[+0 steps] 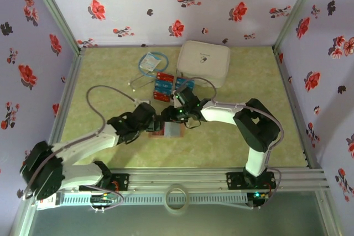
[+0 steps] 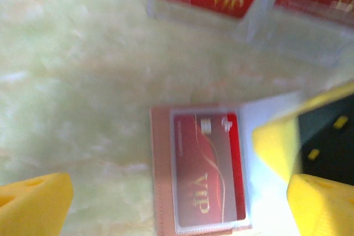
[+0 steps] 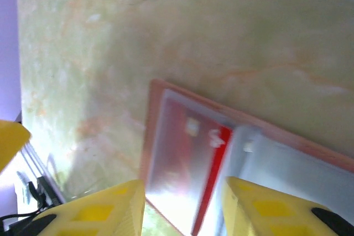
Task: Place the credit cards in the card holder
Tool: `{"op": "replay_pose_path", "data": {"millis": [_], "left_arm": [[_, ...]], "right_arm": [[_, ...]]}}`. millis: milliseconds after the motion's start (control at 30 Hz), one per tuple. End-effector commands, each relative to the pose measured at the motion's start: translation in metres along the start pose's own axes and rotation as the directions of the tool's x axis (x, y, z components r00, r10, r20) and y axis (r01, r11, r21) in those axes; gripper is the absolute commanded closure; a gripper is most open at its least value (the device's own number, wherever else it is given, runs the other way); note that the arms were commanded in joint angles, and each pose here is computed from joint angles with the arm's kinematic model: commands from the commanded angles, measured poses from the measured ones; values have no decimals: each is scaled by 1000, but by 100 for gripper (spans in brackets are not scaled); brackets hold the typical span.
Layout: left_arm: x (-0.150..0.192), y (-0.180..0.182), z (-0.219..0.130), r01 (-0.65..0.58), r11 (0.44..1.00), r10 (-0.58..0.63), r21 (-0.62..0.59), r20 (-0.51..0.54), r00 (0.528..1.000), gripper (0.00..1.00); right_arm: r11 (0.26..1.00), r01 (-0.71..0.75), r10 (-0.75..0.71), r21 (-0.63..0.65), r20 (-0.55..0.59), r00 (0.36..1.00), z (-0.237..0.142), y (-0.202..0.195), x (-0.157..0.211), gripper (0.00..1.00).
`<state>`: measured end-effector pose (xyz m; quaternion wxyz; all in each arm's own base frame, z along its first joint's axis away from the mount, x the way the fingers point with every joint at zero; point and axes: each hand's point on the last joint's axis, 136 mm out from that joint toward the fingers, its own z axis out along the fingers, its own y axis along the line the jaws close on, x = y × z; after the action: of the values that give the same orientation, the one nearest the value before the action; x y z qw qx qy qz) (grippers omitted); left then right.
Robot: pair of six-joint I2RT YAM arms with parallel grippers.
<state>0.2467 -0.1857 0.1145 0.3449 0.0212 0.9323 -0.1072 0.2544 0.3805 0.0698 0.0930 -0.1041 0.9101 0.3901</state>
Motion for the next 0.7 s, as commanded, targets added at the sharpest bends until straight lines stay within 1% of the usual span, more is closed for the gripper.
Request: {"op": "replay_pose_path", "data": {"millis": [0,133,333,533,667], "left_arm": [[0,28,-12,20,998,-19,-58,27,999,0],[3,44,-21,67,996,-64,-64,47,997,0],[11,51,-23,82,995,-79,-63,41,996,0],[14,52,-17,80,995,-78,-63,32,996,0],[16,51,-11,71,995,-69,-70,19,997,0]], "right_arm": [[1000,18,-18,-22,-22,1000,11,21,0,59],[1000,14,-14,-5,-38,999,32,20,-1,59],[1000,6,-4,25,-51,999,50,11,-2,59],[999,41,-41,3,-50,998,41,25,-8,59],[996,94,-94,1,-18,995,15,39,-24,59]]}}
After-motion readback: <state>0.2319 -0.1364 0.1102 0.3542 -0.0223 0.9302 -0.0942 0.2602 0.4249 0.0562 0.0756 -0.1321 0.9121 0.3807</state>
